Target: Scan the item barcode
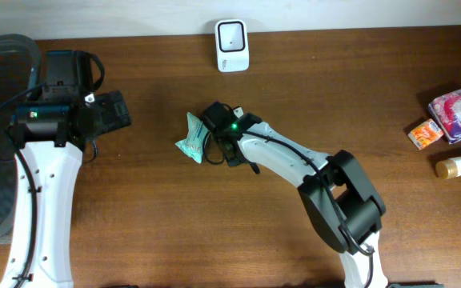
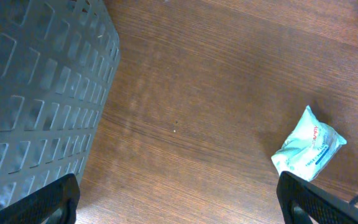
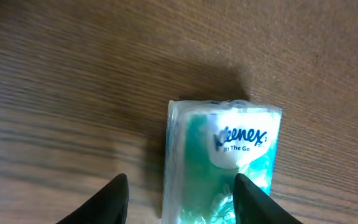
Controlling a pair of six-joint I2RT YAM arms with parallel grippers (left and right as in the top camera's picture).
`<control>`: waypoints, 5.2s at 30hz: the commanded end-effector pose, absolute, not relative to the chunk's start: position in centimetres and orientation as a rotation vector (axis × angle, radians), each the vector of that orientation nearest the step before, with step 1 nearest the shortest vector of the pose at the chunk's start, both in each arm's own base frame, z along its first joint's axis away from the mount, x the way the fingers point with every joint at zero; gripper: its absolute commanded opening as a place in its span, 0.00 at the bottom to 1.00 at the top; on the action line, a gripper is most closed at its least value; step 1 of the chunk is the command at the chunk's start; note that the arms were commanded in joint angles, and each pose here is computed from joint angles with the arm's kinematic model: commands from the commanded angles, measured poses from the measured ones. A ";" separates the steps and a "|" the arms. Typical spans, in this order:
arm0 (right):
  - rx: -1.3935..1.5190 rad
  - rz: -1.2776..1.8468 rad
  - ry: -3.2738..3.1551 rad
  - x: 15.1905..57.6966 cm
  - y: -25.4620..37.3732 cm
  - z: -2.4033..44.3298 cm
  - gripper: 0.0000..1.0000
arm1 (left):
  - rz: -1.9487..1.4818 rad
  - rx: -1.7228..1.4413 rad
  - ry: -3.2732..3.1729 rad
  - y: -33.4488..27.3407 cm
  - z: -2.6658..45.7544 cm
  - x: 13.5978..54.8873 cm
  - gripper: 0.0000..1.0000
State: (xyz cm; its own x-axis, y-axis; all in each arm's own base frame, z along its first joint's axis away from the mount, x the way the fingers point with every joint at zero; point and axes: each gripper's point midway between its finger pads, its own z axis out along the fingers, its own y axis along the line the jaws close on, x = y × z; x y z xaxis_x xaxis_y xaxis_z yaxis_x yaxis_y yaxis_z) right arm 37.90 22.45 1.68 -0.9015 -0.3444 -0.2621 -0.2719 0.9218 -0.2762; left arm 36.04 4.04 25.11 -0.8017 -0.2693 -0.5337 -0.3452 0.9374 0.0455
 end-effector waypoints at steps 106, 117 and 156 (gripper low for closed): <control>-0.702 -0.427 1.910 66.5 17.4 15.1 0.04 | 0.204 -0.433 2.545 4.4 25.4 36.0 0.99; 0.868 -0.400 2.571 47.2 -23.2 15.8 0.04 | 0.204 -0.433 2.545 4.4 25.4 36.0 0.99; -0.250 0.255 2.913 41.5 33.8 1.8 0.58 | 0.204 -0.433 2.545 4.4 25.4 36.0 0.99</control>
